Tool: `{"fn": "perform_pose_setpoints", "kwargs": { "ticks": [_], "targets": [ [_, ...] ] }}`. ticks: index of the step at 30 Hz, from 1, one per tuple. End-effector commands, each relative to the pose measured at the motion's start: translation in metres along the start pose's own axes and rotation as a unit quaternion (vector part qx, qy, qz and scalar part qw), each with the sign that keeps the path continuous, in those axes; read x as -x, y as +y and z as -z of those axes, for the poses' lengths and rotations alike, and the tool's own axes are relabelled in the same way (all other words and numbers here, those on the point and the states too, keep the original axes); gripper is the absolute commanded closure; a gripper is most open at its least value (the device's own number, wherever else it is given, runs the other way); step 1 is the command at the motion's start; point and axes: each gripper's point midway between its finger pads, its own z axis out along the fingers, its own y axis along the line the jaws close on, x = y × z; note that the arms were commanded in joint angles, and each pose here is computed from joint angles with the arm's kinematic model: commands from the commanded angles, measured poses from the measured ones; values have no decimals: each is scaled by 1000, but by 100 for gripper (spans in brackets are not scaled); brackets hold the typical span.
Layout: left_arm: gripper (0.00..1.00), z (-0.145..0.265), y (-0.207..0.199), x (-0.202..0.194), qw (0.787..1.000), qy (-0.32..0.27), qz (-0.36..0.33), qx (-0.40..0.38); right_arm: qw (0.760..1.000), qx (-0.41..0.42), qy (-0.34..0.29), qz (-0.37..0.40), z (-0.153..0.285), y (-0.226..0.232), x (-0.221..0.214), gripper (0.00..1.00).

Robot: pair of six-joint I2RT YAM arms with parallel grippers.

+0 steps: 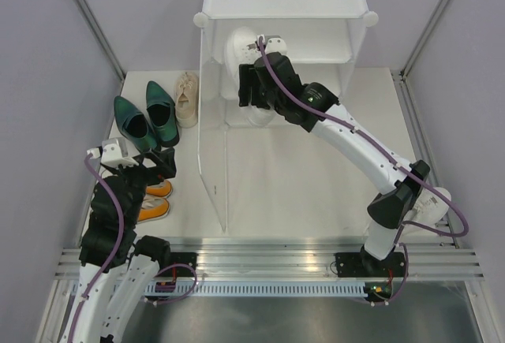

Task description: Place and organize the shoes in the shoe cabinet

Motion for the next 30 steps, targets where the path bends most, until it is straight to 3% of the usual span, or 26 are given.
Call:
{"fn": "perform_pose_setpoints", "kwargs": {
  "ticks": [1,8,15,24,30],
  "targets": [
    [0,-2,-7,1,1000,-2,6,-15,994,44,-94,-34,23,20,72,99],
    [0,-3,-8,1,1000,-1,5,-17,992,48,-115,-35,23,23,92,99],
    [0,-3,-8,0,1000,0,4,-18,992,73,-103,-30,37,24,86,99],
    [0,-4,-8,0,1000,1,3,-16,988,123,-96,-14,94,17,61,99],
    [0,-4,-5,1,1000,-1,2,-10,989,141,-49,10,101,3,5,99]
  ]
}}
